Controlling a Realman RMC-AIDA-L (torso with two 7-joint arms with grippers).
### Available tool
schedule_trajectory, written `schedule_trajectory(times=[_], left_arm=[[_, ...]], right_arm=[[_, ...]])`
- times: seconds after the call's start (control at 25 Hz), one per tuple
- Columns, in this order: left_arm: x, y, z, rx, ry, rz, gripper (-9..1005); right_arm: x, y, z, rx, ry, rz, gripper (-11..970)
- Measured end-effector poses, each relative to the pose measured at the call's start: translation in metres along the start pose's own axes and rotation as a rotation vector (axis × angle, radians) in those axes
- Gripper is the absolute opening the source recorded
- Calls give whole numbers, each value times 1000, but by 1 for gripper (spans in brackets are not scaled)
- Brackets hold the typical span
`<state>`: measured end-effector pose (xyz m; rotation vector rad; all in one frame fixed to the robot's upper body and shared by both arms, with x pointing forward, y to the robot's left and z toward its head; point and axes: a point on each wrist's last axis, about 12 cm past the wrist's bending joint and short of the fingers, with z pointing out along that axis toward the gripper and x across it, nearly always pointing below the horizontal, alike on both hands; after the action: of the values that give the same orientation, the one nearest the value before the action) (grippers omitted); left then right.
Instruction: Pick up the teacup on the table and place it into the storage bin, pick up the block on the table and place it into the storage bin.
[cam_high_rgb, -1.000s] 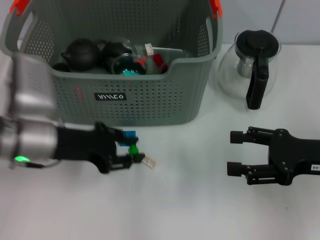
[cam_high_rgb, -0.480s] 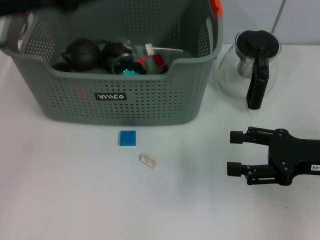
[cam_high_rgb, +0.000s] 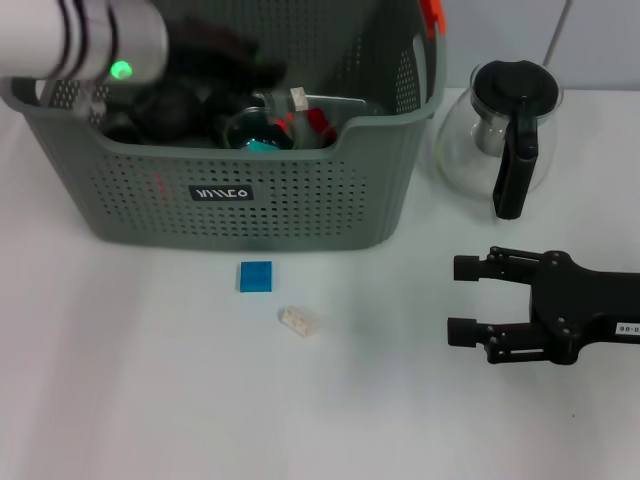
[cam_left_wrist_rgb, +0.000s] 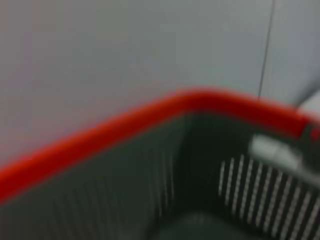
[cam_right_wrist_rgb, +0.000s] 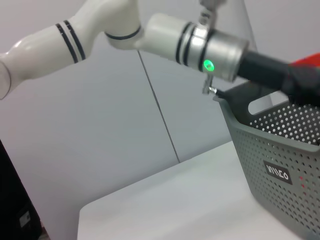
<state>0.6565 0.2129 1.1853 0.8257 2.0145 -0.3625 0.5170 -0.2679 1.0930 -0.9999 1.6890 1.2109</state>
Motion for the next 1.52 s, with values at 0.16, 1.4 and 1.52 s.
schedule_trajectory(times=[0.16,1.4,1.52], left_arm=[[6,-5,15,-31,115,-19,522],[161,-71,-71,448,-181,-153,845],[164,-76,-62,454,-113,-212,845]], right_arm=[[-1,0,0,-1,0,-4,915],[2,0,-1,5,0,6,915],[2,0,-3,10,-3,7,914]])
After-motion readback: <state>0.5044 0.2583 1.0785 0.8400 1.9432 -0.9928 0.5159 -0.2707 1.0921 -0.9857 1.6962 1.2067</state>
